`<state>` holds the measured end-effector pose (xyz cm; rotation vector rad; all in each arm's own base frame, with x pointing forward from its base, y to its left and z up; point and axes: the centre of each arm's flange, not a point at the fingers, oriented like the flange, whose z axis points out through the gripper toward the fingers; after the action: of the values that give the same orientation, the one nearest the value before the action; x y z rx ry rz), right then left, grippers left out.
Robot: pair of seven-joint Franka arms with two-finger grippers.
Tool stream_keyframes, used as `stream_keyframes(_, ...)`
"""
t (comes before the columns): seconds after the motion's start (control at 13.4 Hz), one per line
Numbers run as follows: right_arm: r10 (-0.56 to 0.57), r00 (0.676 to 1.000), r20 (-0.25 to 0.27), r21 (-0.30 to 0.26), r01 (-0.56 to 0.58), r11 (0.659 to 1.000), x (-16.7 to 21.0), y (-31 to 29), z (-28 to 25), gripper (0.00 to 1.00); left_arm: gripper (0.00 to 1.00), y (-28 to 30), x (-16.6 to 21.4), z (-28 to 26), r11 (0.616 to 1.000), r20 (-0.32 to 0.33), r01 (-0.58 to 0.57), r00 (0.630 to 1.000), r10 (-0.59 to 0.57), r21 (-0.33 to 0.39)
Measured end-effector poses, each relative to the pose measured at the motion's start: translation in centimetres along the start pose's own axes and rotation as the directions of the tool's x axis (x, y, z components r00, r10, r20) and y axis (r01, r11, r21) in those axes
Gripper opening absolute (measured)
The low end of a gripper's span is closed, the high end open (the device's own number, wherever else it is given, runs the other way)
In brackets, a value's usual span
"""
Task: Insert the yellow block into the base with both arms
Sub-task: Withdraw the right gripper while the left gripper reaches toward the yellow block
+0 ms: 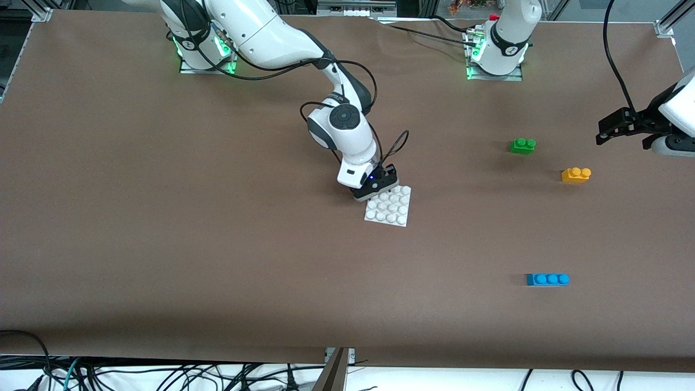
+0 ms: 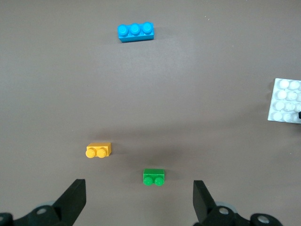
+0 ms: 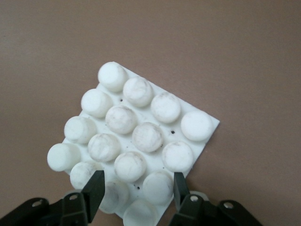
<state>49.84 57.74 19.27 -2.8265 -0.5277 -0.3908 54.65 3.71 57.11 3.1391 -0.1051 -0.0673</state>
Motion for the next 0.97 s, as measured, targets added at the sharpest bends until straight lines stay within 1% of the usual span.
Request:
stream_keyframes(0.3, 0.005, 1.0, -0.025, -0.016, -0.005, 1.0, 1.4, 1.5, -0.5, 0.68, 1.0, 0.0, -0.1, 0.1, 1.0, 0.006, 0.0, 1.0, 0.0, -0.001)
stream_keyframes(0.37, 0.024, 0.999, -0.034, -0.02, -0.025, 0.999, 2.2, 2.7, -0.7, 0.7, 1.0, 0.0, -0.1, 0.0, 1.0, 0.006, 0.0, 1.0, 0.0, -0.001)
stream_keyframes(0.45, 0.058, 0.997, -0.042, -0.023, -0.059, 0.998, 3.3, 4.5, -1.0, 0.75, 1.0, 0.0, -0.1, 0.0, 1.0, 0.005, 0.0, 1.0, 0.0, -0.001)
stream_keyframes(0.6, 0.125, 0.991, -0.056, -0.031, -0.127, 0.991, 5.3, 8.7, -1.4, 0.81, 1.0, -0.1, -0.1, 0.0, 1.0, 0.004, 0.002, 1.0, -0.002, -0.001)
stream_keyframes(0.67, 0.156, 0.986, -0.056, -0.041, -0.159, 0.986, 6.0, 10.9, -1.5, 0.81, 1.0, -0.2, -0.1, 0.0, 1.0, 0.004, 0.003, 1.0, -0.003, -0.001)
stream_keyframes(0.75, 0.189, 0.981, -0.041, -0.061, -0.191, 0.98, 6.7, 13.3, -1.6, 0.83, 1.0, -0.2, -0.1, -0.1, 1.0, 0.003, 0.003, 1.0, -0.003, -0.001)
stream_keyframes(0.9, 0.267, 0.963, 0.033, -0.131, -0.26, 0.957, 8.5, 19.7, -3.1, 0.9, 1.0, -0.2, -0.1, -0.2, 1.0, 0.002, 0.004, 1.0, -0.004, 0.0)
stream_keyframes(0.97, 0.291, 0.955, 0.062, -0.158, -0.278, 0.947, 9.7, 23.3, -5.0, 0.9, 1.0, -0.2, -0.1, -0.2, 1.0, 0.001, 0.005, 1.0, -0.005, 0.0)
